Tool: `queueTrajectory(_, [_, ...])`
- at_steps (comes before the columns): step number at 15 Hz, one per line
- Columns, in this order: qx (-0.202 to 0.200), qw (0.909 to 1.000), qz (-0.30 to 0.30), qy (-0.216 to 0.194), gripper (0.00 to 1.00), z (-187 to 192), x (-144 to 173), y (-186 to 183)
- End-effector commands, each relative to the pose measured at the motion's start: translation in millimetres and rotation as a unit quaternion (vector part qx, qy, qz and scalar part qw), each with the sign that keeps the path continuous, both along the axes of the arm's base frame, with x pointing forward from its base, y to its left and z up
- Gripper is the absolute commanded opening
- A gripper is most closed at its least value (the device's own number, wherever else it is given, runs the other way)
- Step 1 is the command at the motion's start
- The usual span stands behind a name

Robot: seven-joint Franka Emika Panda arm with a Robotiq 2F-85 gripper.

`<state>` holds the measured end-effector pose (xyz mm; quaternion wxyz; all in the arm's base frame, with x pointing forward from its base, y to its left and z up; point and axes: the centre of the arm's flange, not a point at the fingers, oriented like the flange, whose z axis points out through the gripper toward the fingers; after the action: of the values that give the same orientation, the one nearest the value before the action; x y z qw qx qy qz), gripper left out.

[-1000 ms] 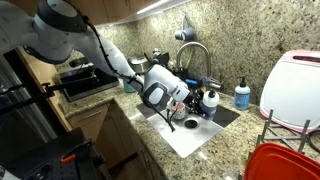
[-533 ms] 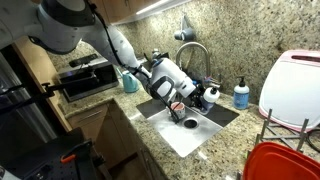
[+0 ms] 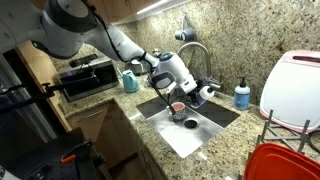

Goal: Put the right bottle into the sink

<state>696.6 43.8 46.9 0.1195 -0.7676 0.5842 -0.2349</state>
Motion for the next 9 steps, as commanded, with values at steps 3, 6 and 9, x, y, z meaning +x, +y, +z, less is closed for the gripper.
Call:
queueTrajectory(3, [0.057, 0.9975, 0.040, 0.012, 0.37, -32, -21, -28])
queueTrajectory(6, [0.068, 0.9961, 0.055, 0.010, 0.37, -37, -25, -30])
queueTrajectory(9, [0.095, 0.9924, 0.077, -0.010, 0.37, -38, -26, -27])
